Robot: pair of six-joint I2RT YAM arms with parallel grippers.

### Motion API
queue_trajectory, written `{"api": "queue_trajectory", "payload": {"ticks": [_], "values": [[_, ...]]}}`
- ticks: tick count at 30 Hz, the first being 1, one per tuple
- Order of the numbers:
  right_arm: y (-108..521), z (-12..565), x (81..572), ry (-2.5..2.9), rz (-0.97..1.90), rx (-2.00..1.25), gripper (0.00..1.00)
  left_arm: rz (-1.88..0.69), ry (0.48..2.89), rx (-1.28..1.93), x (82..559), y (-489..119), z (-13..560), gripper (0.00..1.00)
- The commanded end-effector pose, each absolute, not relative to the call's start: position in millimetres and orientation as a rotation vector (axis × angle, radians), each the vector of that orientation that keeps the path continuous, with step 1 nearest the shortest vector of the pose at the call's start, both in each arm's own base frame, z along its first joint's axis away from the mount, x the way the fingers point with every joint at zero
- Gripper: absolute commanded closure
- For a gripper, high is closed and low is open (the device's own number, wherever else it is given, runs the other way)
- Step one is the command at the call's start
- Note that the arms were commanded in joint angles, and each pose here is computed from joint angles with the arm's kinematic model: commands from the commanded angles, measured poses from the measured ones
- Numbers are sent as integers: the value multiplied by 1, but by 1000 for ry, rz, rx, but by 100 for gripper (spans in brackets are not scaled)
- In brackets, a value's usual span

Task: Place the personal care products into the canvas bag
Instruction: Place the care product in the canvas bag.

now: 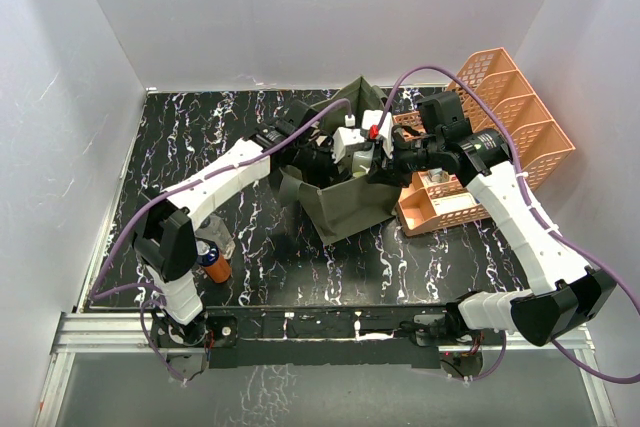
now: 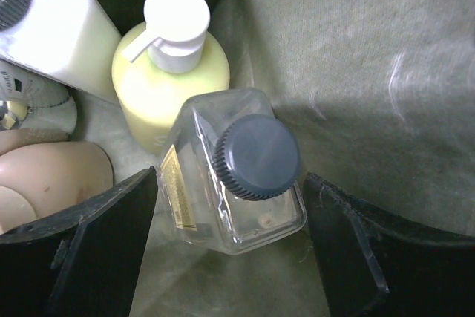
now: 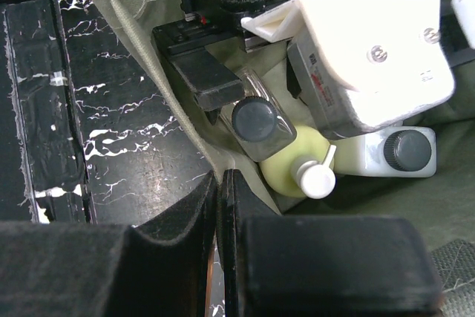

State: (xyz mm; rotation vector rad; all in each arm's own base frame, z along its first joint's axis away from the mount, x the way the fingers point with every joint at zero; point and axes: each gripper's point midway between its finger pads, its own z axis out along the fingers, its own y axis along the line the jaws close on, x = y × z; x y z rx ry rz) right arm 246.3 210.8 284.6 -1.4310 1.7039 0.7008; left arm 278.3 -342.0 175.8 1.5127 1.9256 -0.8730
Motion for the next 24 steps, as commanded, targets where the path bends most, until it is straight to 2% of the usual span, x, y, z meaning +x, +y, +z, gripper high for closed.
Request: {"api": "queue_trajectory", "payload": {"ticks": [1,9,24], "values": [[218,323,242,1550,690,-1424,91,-905,1826,1505,268,-342,222,21],[217,322,241,1549,693,-1428,91,-884,1745,1494,268,-342,252,12],[219,326,237,1531,713,-1436,90,-827,1634,1401,280,-327,326,9]]}}
